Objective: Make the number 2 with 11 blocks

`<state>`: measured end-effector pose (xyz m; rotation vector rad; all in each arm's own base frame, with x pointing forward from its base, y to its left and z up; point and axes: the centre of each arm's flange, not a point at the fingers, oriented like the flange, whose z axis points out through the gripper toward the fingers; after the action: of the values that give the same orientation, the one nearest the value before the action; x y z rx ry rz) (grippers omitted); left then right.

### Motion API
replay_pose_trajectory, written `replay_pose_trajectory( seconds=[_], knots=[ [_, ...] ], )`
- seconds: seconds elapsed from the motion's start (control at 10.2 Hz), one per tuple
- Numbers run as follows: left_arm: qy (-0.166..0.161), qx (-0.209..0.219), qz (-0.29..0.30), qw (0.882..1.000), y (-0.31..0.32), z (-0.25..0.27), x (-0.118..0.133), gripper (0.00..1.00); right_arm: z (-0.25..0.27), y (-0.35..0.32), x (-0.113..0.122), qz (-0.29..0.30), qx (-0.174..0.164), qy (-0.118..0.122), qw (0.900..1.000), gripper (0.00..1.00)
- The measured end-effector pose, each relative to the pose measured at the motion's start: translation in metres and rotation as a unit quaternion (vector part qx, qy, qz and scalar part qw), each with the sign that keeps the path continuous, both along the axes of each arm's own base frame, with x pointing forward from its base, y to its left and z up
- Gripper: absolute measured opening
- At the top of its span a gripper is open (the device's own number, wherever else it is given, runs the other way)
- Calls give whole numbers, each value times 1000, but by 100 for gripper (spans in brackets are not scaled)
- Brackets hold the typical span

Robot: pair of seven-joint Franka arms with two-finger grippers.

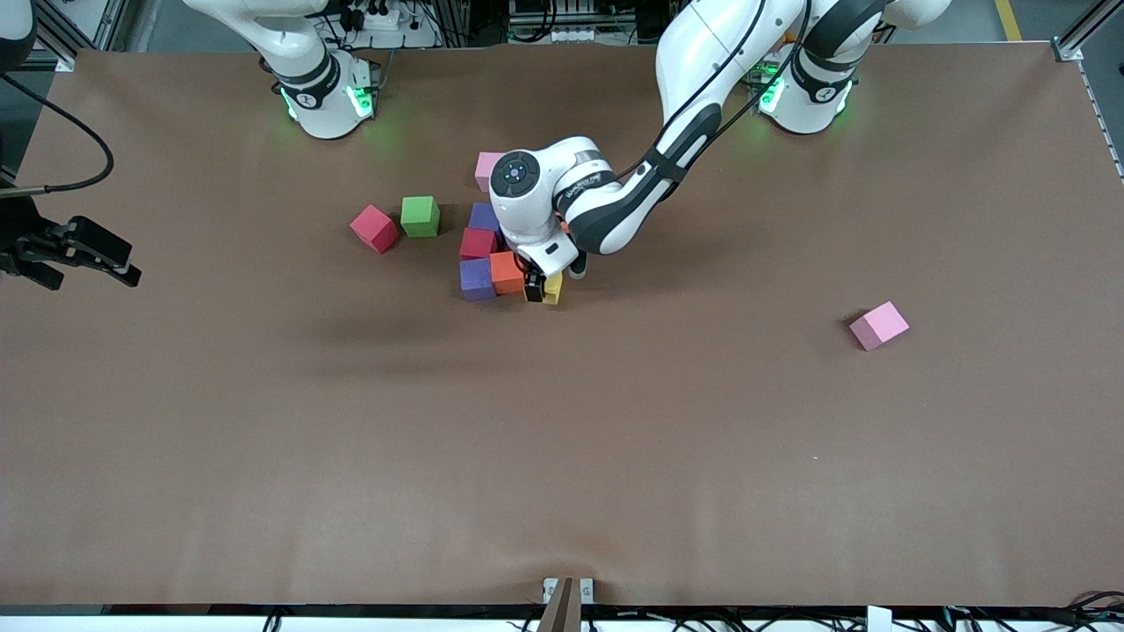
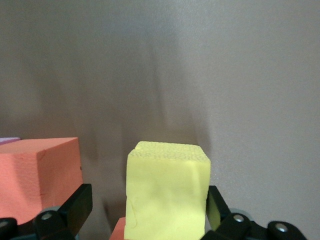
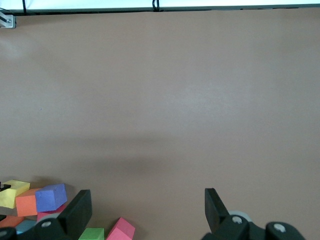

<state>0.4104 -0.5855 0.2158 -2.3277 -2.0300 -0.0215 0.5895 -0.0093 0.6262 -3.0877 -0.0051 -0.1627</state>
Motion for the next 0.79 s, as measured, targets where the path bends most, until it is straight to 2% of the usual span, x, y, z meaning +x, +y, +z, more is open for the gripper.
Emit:
replay_pose_trajectory(
  seconds=[0.3, 0.49, 0.69, 0.79],
  knots=[
    [-6, 0, -4, 1000, 1, 20, 3, 100, 0, 0, 0, 0, 0, 0, 1000, 100],
    [-8, 6, -22, 1000, 8, 41, 16, 100, 0, 0, 0, 0, 0, 0, 1000, 100],
    [-9, 15, -48, 999, 21, 63, 39, 100, 0, 0, 0, 0, 0, -1, 1000, 100],
    [-17, 10, -57, 998, 34, 81, 60, 100, 0, 0, 0, 0, 0, -1, 1000, 100]
  ],
)
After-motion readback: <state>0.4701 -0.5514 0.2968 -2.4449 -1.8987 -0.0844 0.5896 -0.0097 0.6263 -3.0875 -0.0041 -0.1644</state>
